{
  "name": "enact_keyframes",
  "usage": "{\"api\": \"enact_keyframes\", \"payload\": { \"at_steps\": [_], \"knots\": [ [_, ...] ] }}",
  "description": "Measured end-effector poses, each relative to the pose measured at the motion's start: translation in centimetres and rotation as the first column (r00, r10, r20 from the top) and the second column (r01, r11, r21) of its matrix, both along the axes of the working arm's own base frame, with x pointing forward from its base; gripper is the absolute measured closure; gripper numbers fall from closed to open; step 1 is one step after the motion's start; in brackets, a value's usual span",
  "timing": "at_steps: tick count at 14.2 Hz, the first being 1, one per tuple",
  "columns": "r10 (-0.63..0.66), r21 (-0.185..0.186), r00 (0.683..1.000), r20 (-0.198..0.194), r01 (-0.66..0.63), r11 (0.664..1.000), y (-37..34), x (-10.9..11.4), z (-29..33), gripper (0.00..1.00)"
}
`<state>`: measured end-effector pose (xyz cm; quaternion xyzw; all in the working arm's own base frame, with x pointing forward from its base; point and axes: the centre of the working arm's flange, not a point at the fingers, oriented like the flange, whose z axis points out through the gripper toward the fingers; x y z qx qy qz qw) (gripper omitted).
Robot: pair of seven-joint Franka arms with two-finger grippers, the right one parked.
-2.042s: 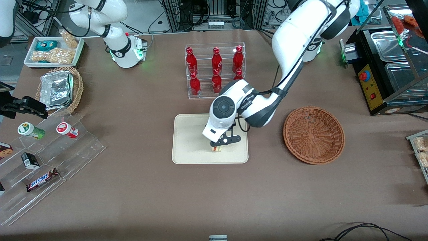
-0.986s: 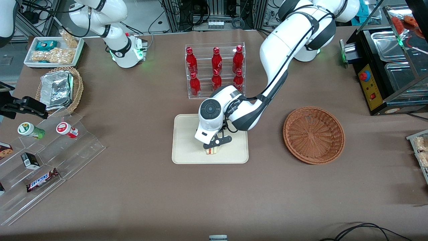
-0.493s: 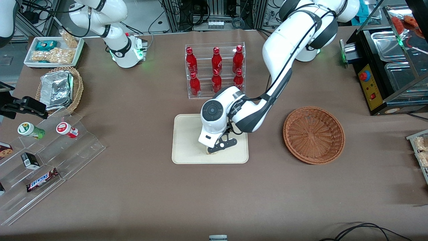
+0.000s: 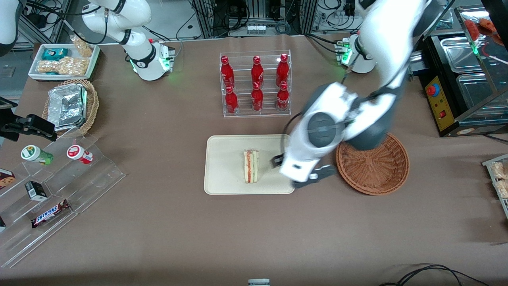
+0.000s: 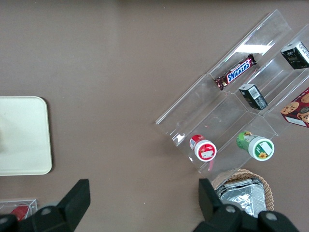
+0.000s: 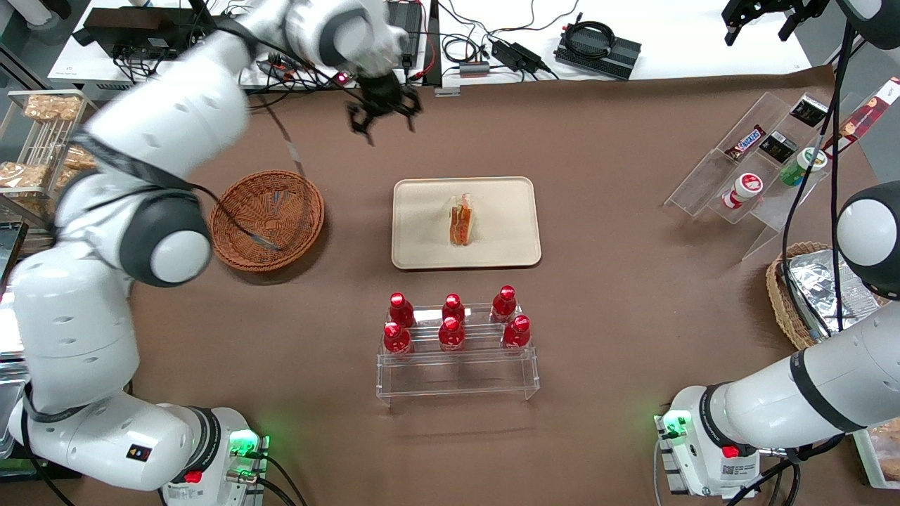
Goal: Place sandwich from basket to tray
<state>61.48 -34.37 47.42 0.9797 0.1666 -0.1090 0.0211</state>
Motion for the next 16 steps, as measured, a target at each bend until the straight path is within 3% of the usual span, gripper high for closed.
{"api": "enact_keyframes", "payload": {
  "at_steps": [5,8,12,16],
  "knots": [
    [-0.151,-0.018,0.981,-0.126,0.15,0.989,17.3,-1.3,8.1,0.0],
    [-0.114,-0.013,0.986,-0.124,0.113,0.994,28.5,-4.4,10.9,0.0],
    [-0.089,0.104,0.989,-0.12,0.102,0.989,30.2,-6.7,12.0,0.0],
    [-0.087,0.123,0.99,-0.11,0.1,0.987,30.3,-7.3,12.6,0.0]
  ]
}}
